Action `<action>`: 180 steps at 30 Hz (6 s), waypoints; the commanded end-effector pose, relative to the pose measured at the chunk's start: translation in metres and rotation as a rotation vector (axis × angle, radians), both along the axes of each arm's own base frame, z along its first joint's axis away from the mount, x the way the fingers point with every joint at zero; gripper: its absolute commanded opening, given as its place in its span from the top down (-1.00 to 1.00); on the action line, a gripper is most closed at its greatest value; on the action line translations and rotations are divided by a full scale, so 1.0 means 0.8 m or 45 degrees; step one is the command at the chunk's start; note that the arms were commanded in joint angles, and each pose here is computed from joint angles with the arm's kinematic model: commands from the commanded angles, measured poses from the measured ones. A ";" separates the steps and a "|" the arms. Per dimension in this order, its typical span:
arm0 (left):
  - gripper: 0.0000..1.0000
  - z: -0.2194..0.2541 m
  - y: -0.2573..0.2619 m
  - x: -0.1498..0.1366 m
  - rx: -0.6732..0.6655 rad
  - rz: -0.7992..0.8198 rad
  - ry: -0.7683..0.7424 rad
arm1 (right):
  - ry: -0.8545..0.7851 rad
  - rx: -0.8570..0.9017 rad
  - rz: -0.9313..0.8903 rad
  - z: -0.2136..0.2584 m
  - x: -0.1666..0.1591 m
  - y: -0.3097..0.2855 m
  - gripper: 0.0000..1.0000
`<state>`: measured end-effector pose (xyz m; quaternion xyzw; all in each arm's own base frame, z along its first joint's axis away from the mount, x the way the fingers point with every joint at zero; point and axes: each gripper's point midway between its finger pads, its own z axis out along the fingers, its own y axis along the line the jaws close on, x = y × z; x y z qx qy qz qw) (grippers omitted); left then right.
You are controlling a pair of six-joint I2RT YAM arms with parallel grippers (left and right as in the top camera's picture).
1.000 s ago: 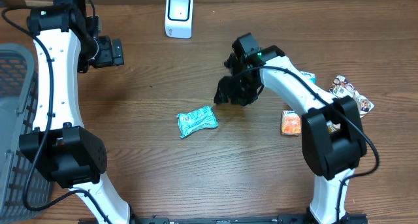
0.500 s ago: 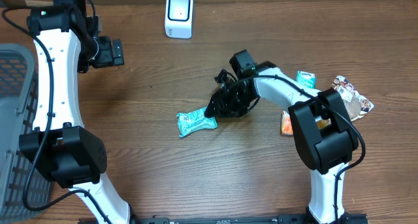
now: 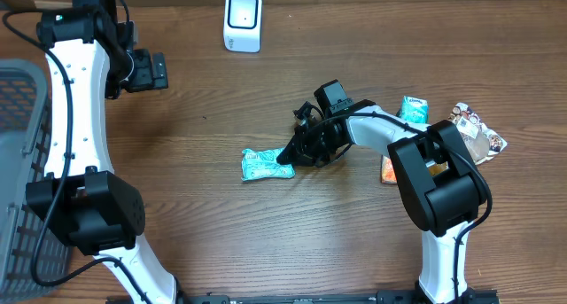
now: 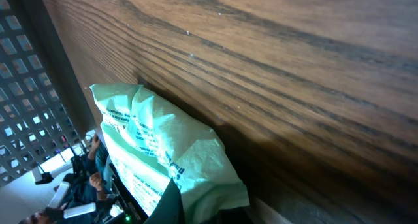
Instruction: Scan the item barcode
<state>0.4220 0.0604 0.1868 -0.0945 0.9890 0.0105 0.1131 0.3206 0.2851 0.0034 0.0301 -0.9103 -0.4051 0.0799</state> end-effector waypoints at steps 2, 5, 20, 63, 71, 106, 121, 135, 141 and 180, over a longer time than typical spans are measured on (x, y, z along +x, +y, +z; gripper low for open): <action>-0.99 0.014 -0.002 -0.002 0.003 -0.016 -0.036 | 0.026 -0.051 -0.014 -0.016 -0.008 -0.004 0.92; -0.99 0.014 -0.002 -0.002 0.003 -0.016 -0.036 | -0.037 -0.003 -0.001 0.005 0.000 -0.002 0.92; -0.99 0.014 -0.002 -0.002 0.003 -0.016 -0.036 | -0.863 0.167 -0.030 0.320 -0.021 -0.035 0.92; -0.99 0.014 -0.002 -0.002 0.003 -0.016 -0.036 | -2.831 -1.493 0.382 0.295 0.355 0.082 0.92; -0.99 0.014 -0.002 -0.002 0.003 -0.016 -0.036 | -2.807 -1.547 0.539 0.247 0.371 0.072 0.92; -0.99 0.014 -0.002 -0.002 0.003 -0.016 -0.036 | -2.181 -1.483 -0.198 0.383 0.272 0.017 0.92; -0.99 0.014 -0.002 -0.002 0.003 -0.016 -0.036 | -0.779 -0.685 0.043 0.225 0.064 -0.008 0.92; -0.99 0.014 -0.002 -0.002 0.003 -0.016 -0.036 | -0.111 -1.212 -0.327 0.106 0.022 -0.232 0.92; -1.00 0.014 -0.002 -0.002 0.003 -0.016 -0.036 | -0.011 -1.455 -0.374 0.117 -0.001 -0.296 0.92; -0.99 0.014 -0.002 -0.002 0.003 -0.016 -0.036 | -1.199 -0.358 -0.380 0.466 -0.147 -0.228 -1.00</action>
